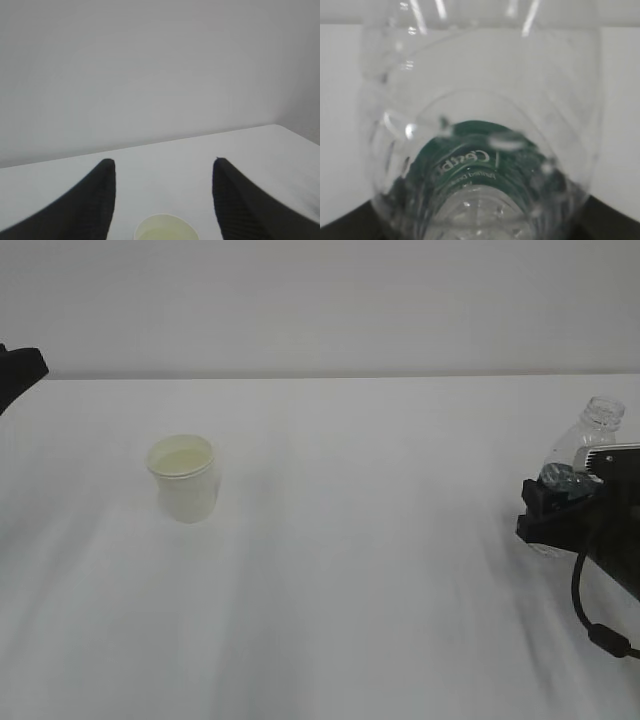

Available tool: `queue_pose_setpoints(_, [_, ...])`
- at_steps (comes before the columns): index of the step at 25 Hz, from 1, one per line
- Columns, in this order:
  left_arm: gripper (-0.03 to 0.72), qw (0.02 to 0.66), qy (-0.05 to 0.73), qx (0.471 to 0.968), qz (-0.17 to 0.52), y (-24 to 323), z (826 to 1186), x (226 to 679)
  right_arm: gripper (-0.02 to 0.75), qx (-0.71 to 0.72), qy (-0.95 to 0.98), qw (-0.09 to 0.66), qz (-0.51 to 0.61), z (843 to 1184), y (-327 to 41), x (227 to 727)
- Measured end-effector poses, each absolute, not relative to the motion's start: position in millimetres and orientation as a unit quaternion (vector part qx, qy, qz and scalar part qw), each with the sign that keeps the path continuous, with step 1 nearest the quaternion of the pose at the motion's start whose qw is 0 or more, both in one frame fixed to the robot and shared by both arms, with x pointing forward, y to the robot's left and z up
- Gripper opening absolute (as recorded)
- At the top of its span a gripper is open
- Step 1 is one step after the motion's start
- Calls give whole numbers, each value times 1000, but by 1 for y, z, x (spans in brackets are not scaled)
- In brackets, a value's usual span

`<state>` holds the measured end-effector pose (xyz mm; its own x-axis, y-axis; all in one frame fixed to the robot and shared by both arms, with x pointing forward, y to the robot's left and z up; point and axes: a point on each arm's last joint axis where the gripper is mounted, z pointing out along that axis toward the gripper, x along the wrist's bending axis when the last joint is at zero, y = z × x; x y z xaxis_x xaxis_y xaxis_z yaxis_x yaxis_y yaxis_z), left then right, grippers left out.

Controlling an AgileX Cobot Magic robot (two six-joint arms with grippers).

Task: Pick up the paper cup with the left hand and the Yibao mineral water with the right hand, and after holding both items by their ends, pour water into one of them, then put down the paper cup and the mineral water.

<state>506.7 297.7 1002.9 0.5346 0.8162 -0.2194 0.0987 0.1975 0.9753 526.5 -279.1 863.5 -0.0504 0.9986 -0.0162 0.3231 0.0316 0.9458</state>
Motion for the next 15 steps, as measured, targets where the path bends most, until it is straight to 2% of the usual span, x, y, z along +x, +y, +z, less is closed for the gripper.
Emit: queue_pose_setpoints(15, [438,663,399,573,271,298,1003,507,445,553,590,410,422,865,-278,532])
